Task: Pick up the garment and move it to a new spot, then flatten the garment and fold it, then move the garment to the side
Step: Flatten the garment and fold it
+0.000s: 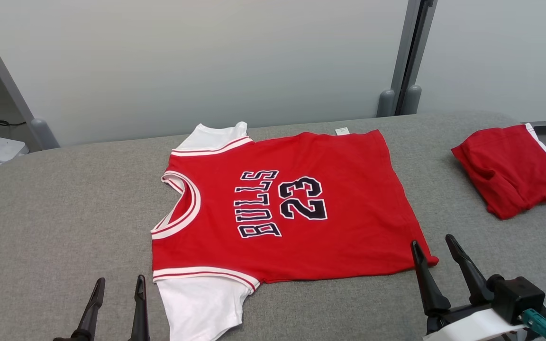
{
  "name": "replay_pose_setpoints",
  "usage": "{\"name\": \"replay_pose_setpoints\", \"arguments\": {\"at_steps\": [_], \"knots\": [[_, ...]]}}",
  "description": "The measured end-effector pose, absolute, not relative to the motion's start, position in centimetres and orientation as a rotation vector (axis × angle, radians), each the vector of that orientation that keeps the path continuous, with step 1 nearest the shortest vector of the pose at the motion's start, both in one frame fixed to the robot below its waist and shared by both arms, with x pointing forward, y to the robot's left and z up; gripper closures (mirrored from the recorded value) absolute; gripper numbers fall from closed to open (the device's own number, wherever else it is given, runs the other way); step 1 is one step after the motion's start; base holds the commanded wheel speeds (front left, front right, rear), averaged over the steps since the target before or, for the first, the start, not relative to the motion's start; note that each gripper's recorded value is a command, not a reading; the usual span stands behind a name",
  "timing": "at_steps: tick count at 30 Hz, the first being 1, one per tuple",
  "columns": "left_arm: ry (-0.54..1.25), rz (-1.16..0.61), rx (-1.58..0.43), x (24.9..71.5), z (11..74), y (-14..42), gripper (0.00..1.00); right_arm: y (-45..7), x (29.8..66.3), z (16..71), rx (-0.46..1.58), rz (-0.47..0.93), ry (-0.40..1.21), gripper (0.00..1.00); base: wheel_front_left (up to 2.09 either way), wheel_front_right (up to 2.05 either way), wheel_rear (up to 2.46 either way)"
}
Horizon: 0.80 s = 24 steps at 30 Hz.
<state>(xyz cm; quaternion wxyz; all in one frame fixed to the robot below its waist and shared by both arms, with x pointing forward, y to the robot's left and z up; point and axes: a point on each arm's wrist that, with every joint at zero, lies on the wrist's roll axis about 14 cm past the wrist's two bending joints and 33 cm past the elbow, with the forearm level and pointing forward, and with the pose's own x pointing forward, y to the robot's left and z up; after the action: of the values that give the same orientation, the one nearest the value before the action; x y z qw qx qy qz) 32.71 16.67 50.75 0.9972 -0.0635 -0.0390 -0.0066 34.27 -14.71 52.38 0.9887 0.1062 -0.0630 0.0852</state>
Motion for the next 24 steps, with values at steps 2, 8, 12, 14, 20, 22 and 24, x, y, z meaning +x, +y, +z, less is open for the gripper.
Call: {"name": "replay_pose_setpoints", "arguments": {"at_steps": [2, 8, 12, 14, 20, 22, 24], "knots": [[-0.071, -0.007, -0.126, 32.7, 50.5, 16.8, 0.0, -14.8, 34.3, 52.5, 0.213, 0.169, -0.129, 0.0, 0.0, 0.0, 0.0], [-0.044, -0.001, -0.124, 32.5, 49.6, 17.0, 0.0, -14.4, 34.3, 52.5, 0.216, 0.178, -0.13, 0.0, 0.0, 0.0, 0.0], [-0.04, -0.001, -0.126, 32.5, 49.5, 17.0, 0.0, -13.9, 34.3, 52.4, 0.218, 0.193, -0.125, 0.0, 0.0, 0.0, 0.0], [-0.04, -0.001, -0.126, 32.5, 49.5, 17.0, 0.0, -13.8, 34.3, 52.4, 0.218, 0.196, -0.124, 0.0, 0.0, 0.0, 0.0], [-0.04, -0.001, -0.126, 32.4, 49.5, 17.1, 0.0, -13.7, 34.4, 52.4, 0.217, 0.198, -0.125, 0.0, 0.0, 0.0, 0.0], [-0.039, 0.0, -0.126, 32.3, 49.5, 17.1, 0.0, -13.7, 34.4, 52.5, 0.217, 0.199, -0.126, 0.0, 0.0, 0.0, 0.0], [-0.04, 0.0, -0.127, 32.3, 49.5, 17.1, 0.0, -13.6, 34.3, 52.5, 0.217, 0.201, -0.127, 0.0, 0.0, 0.0, 0.0]]}}
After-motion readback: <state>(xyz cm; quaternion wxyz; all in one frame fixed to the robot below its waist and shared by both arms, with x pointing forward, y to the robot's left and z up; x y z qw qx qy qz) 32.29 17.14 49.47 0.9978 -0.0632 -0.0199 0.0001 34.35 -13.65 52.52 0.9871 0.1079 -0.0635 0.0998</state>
